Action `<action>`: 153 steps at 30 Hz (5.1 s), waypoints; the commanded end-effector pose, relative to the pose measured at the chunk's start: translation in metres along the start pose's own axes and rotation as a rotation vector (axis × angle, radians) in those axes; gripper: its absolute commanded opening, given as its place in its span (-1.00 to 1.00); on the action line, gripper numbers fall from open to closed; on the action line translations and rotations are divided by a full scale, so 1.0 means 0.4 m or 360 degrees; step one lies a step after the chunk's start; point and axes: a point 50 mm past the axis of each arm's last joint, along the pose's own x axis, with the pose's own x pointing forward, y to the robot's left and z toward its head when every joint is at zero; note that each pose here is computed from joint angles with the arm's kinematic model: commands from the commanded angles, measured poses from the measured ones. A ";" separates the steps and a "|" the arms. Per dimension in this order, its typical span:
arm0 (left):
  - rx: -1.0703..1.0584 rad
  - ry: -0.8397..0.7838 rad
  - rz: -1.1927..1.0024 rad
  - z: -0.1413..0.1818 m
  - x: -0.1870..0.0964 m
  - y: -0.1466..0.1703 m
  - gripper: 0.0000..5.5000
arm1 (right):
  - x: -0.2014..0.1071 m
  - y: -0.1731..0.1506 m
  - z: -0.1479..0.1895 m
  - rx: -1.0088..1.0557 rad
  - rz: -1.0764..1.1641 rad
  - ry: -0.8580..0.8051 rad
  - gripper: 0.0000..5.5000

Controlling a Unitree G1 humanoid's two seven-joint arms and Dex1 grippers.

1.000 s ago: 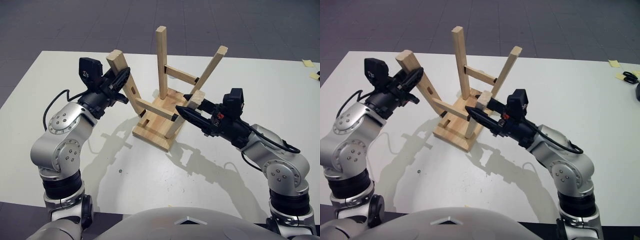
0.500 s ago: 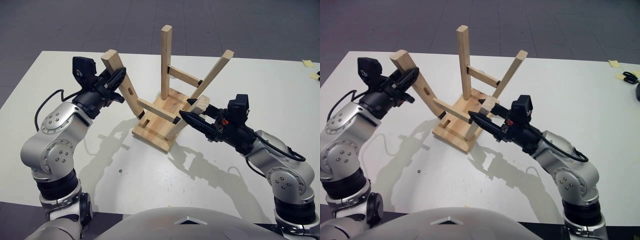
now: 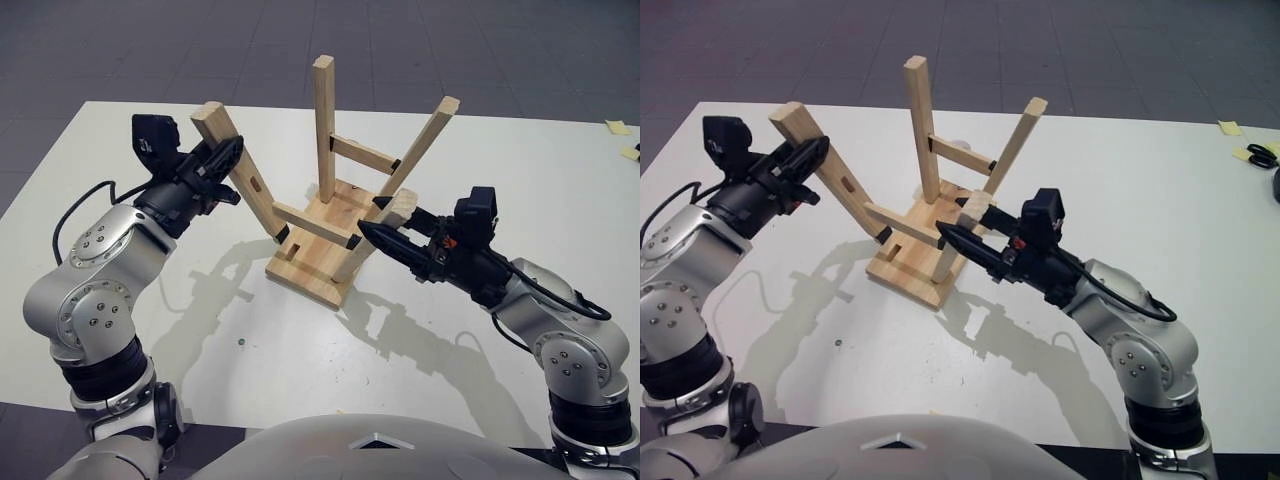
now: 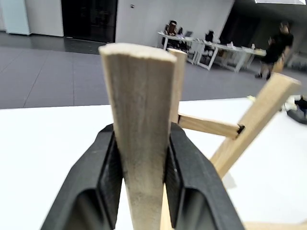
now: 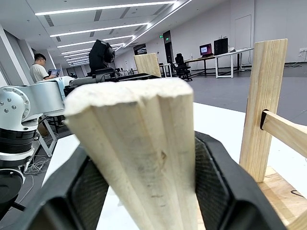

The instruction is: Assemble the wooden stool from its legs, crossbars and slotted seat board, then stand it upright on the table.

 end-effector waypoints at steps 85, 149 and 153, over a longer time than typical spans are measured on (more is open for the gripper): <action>0.0002 -0.0410 -0.0115 -0.050 -0.003 -0.143 -0.62 | -0.010 -0.030 -0.079 0.0155 -0.0183 0.0218 -0.16; -0.0179 -0.0184 -0.0175 -0.267 -0.038 -0.154 -0.63 | -0.011 -0.033 -0.072 0.0150 -0.0174 0.0232 -0.16; -0.0084 -0.0117 -0.0181 -0.277 -0.052 -0.145 -0.62 | -0.012 -0.037 -0.067 0.0133 -0.0181 0.0233 -0.16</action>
